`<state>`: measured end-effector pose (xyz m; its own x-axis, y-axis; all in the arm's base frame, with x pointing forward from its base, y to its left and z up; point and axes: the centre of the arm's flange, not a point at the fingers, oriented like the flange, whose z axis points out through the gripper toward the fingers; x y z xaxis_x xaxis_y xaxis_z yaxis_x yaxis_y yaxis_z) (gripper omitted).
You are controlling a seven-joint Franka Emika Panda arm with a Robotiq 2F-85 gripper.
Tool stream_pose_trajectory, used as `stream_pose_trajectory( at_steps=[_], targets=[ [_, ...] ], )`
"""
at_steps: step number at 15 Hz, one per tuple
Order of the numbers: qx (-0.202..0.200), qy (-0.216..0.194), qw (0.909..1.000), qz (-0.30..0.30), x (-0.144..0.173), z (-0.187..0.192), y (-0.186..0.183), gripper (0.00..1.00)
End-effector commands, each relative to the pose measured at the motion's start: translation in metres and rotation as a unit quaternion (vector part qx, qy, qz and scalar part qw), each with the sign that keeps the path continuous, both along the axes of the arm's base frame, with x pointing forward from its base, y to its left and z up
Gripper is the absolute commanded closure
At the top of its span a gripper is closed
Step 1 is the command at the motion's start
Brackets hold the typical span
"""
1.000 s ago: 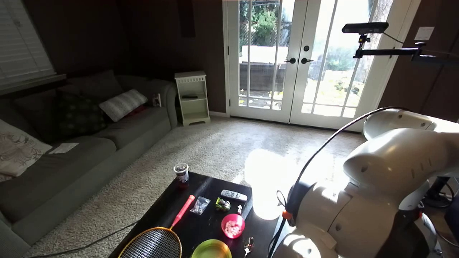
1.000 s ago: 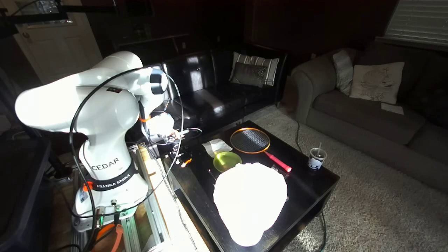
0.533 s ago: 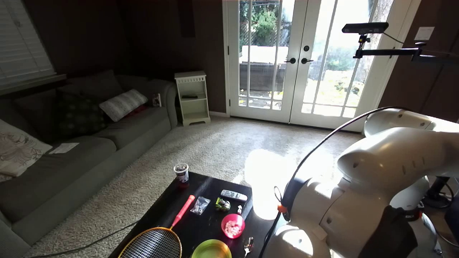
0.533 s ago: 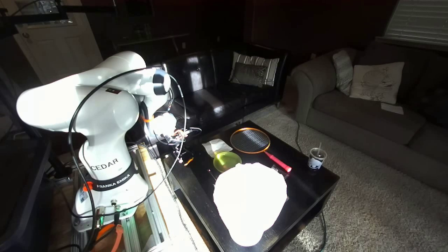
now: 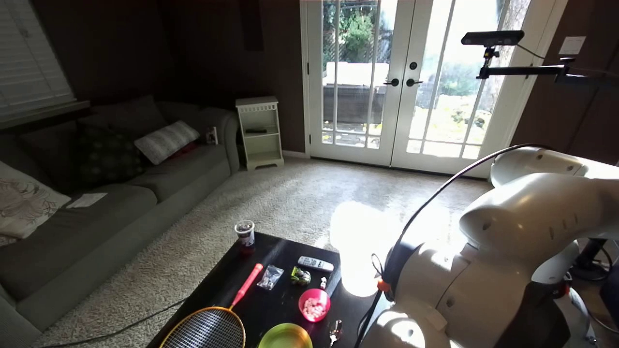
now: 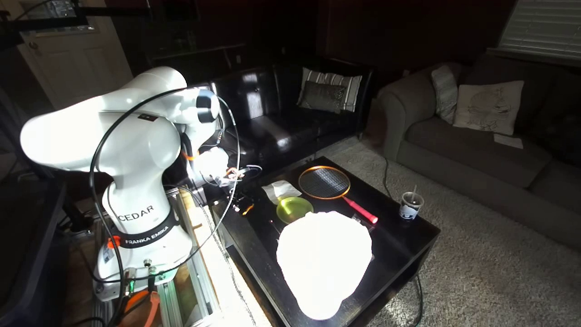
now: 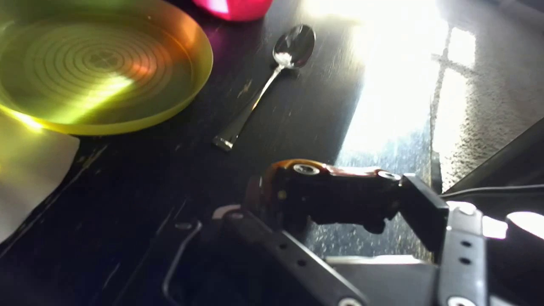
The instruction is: Pick up the orange object and place it back on the table.
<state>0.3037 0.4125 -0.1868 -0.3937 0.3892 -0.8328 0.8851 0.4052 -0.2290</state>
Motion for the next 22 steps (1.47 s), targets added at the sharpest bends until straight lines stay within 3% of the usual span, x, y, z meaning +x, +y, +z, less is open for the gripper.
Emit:
stream_pose_trajectory(
  at_steps=[1,4,6,12,17,22],
  targets=[
    [-0.073,-0.030,0.9968,0.018,0.015,-0.065,0.027,0.03],
    [-0.106,-0.042,0.9933,0.016,0.016,-0.058,0.018,0.00],
    [-0.118,-0.047,0.9918,0.012,0.016,-0.054,0.015,0.04],
    [-0.118,-0.061,0.9911,-0.005,0.026,-0.046,0.011,0.00],
    [-0.027,-0.033,0.9954,-0.086,0.046,-0.015,0.000,0.00],
    [0.056,-0.029,0.9836,-0.169,0.084,0.008,-0.040,0.00]
  ],
)
